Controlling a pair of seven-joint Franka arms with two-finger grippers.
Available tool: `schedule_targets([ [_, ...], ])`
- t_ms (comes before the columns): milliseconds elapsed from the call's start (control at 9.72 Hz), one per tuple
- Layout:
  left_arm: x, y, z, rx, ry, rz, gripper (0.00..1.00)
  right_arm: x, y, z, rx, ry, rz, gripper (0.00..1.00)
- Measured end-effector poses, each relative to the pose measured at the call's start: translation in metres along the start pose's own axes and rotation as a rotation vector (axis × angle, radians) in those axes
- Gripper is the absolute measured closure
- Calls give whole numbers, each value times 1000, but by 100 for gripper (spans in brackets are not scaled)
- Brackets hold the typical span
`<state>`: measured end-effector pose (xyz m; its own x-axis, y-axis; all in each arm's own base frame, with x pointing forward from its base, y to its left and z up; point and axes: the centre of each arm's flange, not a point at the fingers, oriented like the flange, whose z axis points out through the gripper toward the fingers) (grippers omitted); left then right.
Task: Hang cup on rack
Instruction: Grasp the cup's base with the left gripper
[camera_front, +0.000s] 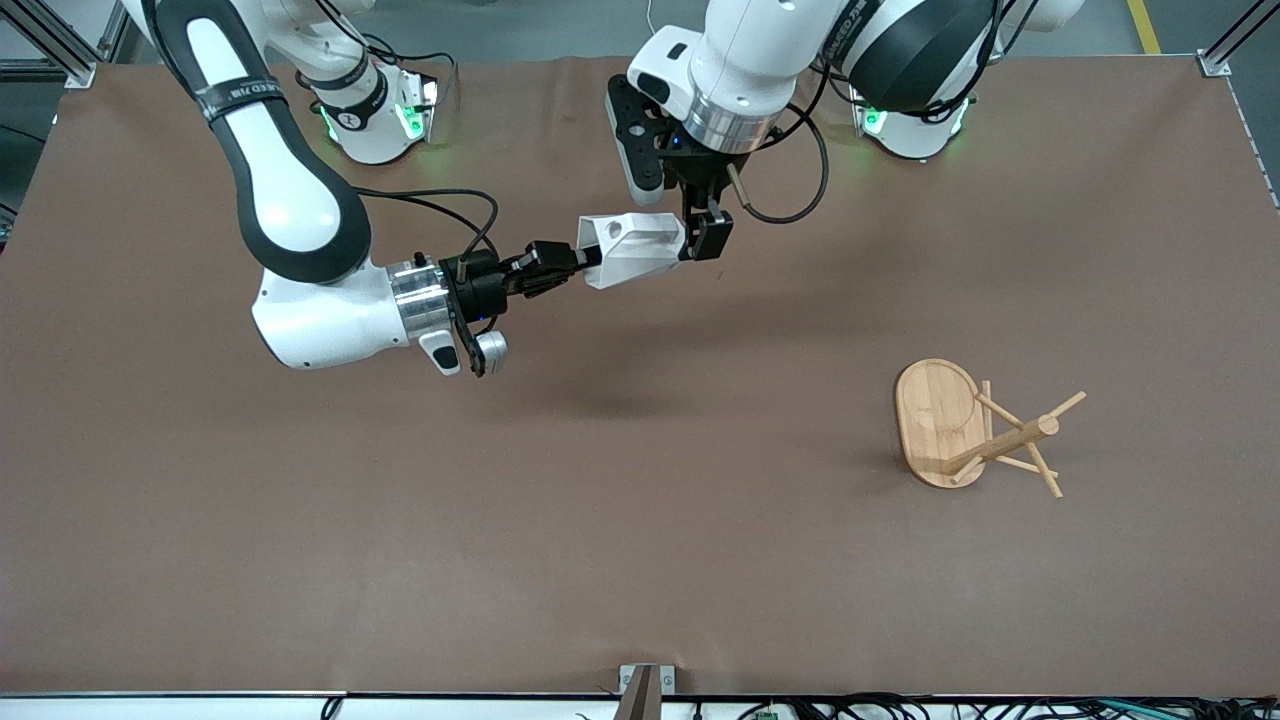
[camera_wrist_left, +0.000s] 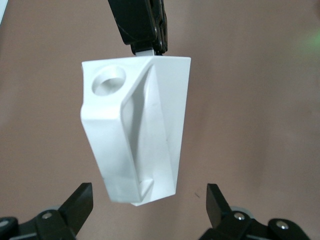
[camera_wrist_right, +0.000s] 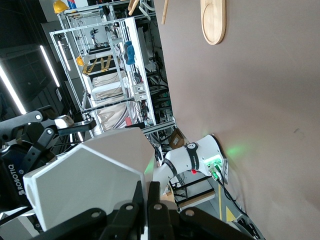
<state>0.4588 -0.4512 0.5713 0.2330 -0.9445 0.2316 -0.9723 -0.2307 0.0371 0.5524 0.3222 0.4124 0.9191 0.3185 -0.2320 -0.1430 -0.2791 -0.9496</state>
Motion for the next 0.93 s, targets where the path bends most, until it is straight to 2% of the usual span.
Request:
schedule_targets([
  [926, 7, -5, 21, -15, 32, -7, 1, -1, -2, 3, 1, -6, -3, 96],
])
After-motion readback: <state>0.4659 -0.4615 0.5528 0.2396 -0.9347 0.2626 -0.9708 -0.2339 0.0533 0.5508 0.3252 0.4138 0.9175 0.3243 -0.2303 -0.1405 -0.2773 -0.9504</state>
